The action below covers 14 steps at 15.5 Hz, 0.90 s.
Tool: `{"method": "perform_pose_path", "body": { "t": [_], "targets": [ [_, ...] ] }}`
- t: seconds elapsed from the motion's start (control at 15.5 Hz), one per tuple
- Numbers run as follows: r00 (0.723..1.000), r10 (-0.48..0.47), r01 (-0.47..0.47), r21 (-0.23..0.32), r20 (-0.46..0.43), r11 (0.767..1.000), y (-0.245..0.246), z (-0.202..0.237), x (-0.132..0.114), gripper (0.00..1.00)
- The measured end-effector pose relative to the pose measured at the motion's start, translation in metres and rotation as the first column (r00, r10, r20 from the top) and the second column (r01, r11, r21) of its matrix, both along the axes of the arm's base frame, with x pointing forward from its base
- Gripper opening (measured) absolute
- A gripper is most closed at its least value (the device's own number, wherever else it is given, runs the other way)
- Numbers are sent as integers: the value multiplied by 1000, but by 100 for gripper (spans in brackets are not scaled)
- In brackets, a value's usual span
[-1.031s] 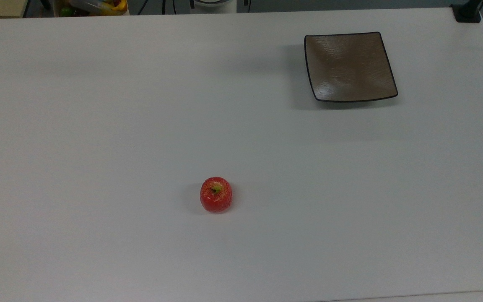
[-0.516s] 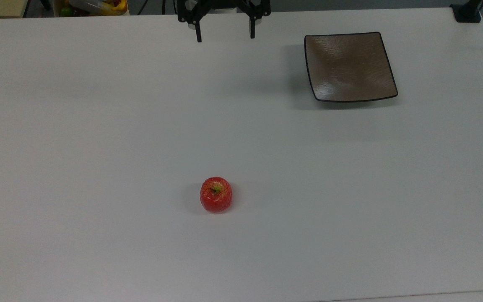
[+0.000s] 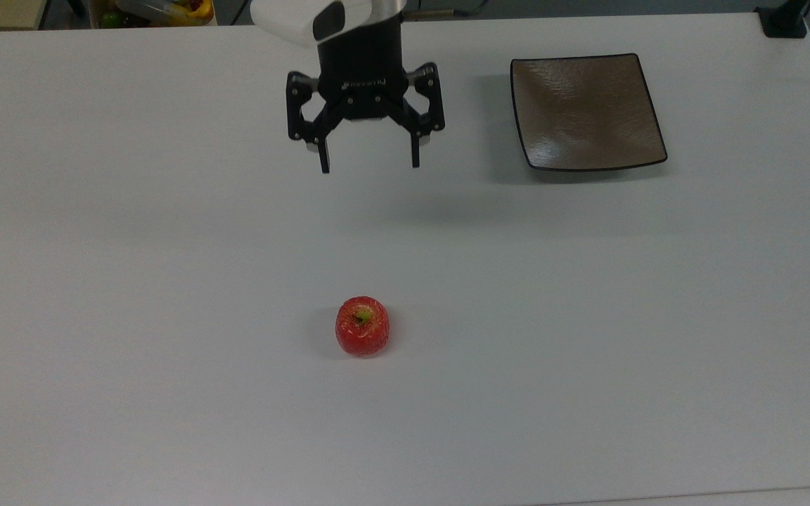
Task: Apples placed on a ceramic plate
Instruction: 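Lower the open gripper down over the red apple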
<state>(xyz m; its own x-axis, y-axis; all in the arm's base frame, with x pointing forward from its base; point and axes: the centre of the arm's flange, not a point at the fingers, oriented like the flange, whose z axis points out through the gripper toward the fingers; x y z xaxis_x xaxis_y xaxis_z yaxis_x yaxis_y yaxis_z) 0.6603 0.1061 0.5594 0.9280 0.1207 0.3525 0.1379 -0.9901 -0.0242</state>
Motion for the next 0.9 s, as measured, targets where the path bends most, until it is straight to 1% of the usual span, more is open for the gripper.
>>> {"method": "perform_pose_path", "body": {
  "t": [0.19, 0.39, 0.64, 0.9],
  "targets": [
    [999, -4, 4, -3, 38, 1000, -1, -36, 29, 100],
    [998, 0, 0, -12, 61, 1000, 1, -78, 49, 100],
    [998, 6, -4, -31, 67, 1000, -1, -127, 66, 100],
    [997, 20, -17, -50, 78, 999, 0, -165, 76, 100]
  ]
}}
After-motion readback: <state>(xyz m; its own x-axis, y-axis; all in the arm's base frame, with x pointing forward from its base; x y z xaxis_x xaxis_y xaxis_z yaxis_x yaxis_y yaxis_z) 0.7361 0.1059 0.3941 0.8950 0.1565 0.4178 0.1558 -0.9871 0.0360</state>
